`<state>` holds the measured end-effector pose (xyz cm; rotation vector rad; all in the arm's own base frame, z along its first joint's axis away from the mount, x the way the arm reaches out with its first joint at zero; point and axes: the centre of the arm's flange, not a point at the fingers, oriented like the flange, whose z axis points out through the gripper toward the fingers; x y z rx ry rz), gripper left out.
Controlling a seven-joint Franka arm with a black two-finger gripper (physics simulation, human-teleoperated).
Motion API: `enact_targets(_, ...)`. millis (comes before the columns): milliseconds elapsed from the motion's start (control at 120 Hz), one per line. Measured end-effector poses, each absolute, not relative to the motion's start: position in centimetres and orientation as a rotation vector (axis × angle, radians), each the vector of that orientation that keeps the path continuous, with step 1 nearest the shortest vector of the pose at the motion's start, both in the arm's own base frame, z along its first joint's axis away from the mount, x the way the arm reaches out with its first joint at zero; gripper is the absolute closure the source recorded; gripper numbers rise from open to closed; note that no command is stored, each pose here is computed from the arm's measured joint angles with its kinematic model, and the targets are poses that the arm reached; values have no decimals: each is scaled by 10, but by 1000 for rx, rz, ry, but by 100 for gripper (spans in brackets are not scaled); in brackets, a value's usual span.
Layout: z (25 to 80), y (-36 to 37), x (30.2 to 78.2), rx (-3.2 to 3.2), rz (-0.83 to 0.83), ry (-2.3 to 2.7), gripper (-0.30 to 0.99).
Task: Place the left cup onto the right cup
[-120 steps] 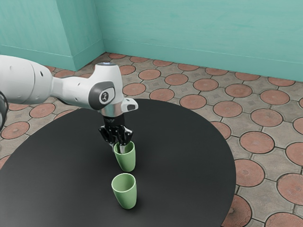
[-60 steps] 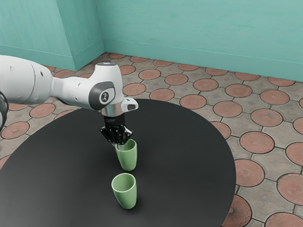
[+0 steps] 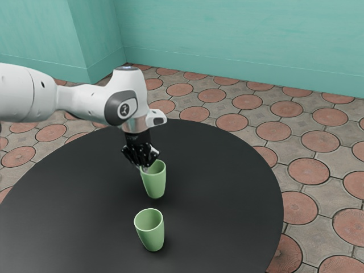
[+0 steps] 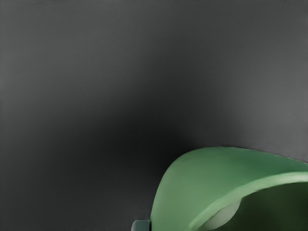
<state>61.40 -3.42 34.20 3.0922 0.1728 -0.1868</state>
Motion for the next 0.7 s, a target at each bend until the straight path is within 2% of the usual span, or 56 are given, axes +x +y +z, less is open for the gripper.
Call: enact_targets(700, 399, -55, 590, 3105, -129, 118, 79)
